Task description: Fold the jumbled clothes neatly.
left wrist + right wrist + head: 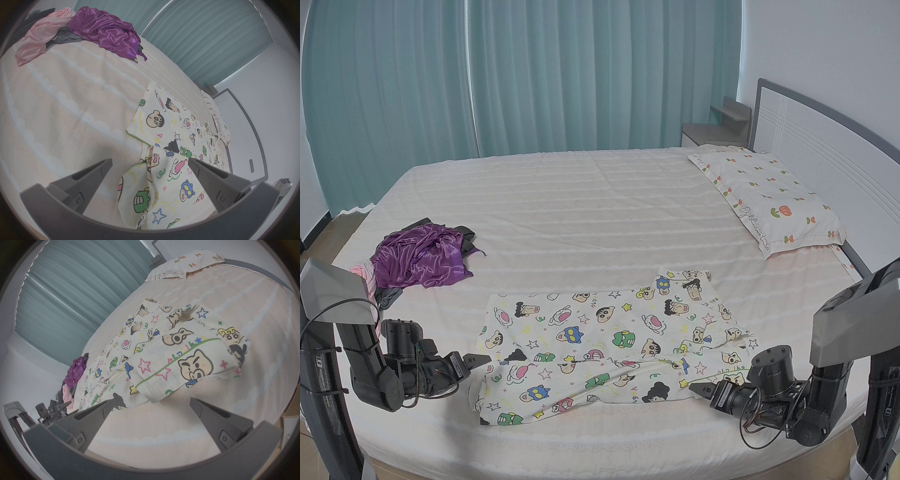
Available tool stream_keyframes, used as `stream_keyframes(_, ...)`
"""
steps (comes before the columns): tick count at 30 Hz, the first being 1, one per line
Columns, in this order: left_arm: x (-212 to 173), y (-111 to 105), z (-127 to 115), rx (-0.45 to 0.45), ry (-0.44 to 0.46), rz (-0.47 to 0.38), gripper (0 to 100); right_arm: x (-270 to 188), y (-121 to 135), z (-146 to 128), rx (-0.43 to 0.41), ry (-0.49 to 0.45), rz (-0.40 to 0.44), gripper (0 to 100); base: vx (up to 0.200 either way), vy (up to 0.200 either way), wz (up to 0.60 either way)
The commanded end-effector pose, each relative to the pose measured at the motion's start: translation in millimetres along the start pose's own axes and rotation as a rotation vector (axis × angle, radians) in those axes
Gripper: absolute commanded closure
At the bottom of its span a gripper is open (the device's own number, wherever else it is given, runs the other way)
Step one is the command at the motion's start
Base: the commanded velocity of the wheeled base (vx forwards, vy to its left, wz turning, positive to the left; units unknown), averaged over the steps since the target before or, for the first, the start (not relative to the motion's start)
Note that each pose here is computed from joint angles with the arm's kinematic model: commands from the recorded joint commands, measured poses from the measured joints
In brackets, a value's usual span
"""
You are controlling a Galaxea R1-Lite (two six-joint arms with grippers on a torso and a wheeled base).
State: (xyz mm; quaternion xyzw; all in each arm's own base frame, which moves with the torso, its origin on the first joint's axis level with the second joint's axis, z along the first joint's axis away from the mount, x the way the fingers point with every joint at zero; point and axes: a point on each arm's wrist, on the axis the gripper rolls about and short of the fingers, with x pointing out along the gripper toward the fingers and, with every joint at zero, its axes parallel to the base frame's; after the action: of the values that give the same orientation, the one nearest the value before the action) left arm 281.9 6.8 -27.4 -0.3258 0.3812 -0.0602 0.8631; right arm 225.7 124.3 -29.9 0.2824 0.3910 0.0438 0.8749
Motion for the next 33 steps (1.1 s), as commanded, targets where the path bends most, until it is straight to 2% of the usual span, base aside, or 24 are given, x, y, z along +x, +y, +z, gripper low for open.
stream_keyframes(1, 1, 1, -1, 0.0, 0.003, 0.005, 0, 13, -1, -6, -0.014, 0.013, -0.02, 0, 0.0, 0.0, 0.0)
stream_keyframes(15, 1, 1, -1, 0.002, 0.004, 0.004, 0, 34, 4, 7, 0.01, -0.059, -0.006, 0, 0.0, 0.0, 0.0)
stream_keyframes(25, 1, 1, -1, 0.002, 0.004, 0.004, 0, 33, 3, 9, 0.025, -0.065, -0.006, 0, 0.0, 0.0, 0.0)
stream_keyframes(26, 1, 1, -1, 0.002, 0.004, 0.004, 0, 33, 3, 9, 0.025, -0.067, -0.006, 100, 0.0, 0.0, 0.0)
stream_keyframes(33, 1, 1, -1, 0.002, 0.004, 0.004, 0, 22, -1, 6, 0.025, -0.051, -0.02, 100, 0.0, 0.0, 0.0)
